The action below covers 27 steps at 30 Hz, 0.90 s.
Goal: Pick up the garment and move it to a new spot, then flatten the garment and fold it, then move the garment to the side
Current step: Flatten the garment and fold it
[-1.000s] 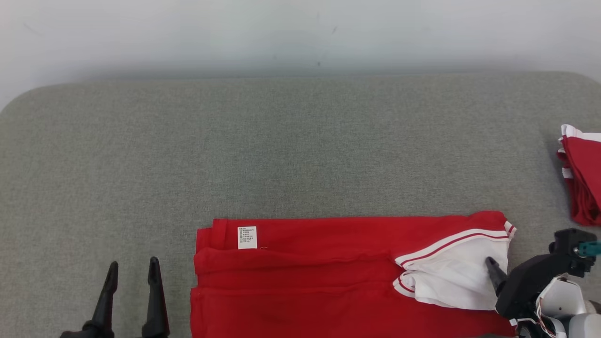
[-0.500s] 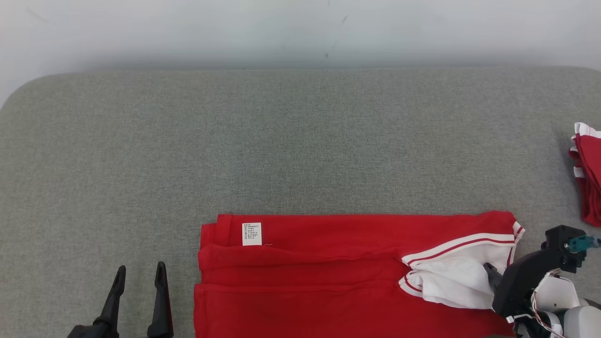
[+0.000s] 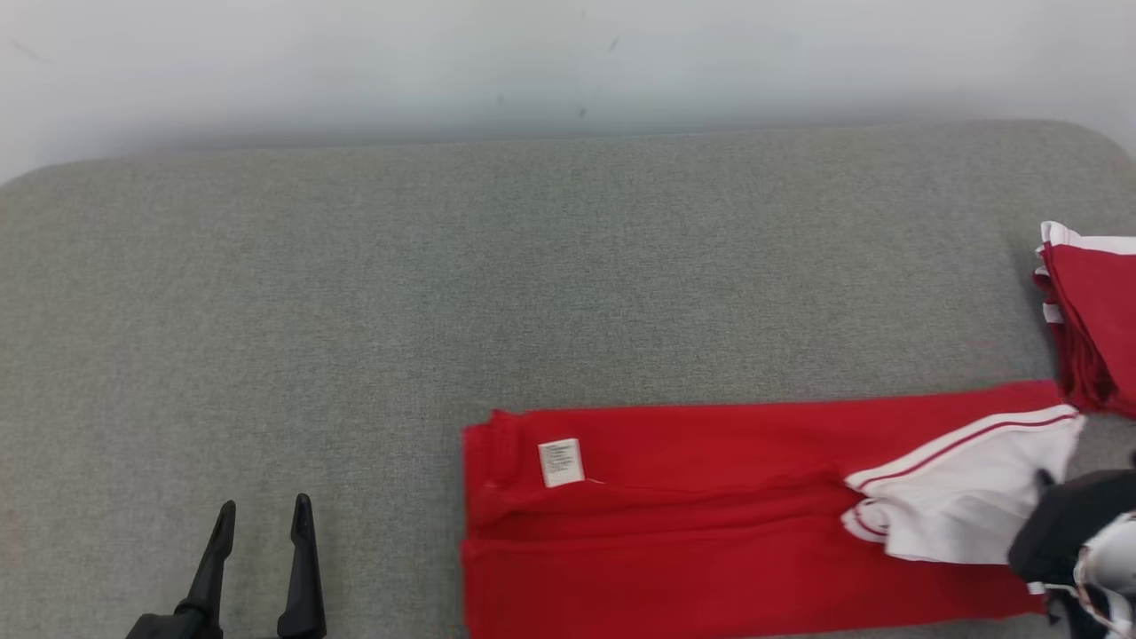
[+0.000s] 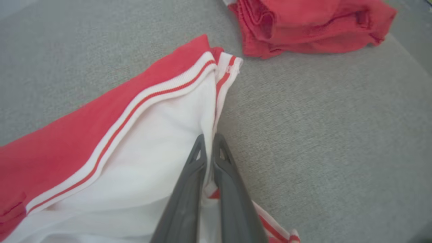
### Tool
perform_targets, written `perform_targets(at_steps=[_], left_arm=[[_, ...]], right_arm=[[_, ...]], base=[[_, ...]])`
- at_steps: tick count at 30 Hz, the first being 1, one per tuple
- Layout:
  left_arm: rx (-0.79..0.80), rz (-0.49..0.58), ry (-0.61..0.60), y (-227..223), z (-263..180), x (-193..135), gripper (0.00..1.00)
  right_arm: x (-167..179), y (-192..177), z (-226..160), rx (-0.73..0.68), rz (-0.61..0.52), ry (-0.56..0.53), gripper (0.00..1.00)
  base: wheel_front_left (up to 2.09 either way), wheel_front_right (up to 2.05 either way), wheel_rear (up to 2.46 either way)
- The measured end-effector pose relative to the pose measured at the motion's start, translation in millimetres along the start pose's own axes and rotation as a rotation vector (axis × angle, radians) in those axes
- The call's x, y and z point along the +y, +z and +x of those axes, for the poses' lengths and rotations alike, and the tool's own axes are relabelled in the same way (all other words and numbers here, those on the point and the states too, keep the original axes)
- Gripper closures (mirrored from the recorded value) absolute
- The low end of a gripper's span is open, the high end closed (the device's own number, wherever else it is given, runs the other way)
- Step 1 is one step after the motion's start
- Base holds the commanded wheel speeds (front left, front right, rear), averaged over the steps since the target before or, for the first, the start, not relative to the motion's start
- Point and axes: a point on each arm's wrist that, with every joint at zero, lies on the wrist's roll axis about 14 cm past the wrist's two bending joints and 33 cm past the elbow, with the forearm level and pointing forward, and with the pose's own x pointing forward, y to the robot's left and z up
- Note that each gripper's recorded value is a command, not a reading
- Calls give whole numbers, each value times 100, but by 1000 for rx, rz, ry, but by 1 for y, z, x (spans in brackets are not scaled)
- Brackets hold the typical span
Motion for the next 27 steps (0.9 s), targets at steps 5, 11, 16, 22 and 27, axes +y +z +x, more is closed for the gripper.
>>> perform_targets(at_steps=[5,11,16,22,27], left_arm=[[4,-3,-19,-2,2,-6,0],[4,-4,-31,-1,3,-10,0],[5,-7,-34,-2,1,-11,0],[7,-11,-35,-2,-2,-11,0],[9,-16,-33,-2,-5,-10,0]], right_arm=[[-40,16,-16,-74,33,-107,100],[-61,35,-33,-158,15,-177,100],[-30,43,-36,-179,-16,-77,100],[52,32,-46,-141,-91,185,100],[117,16,-59,-109,-163,382,100]], base=[[0,0,0],[0,0,0],[0,0,0],[0,0,0],[0,0,0]])
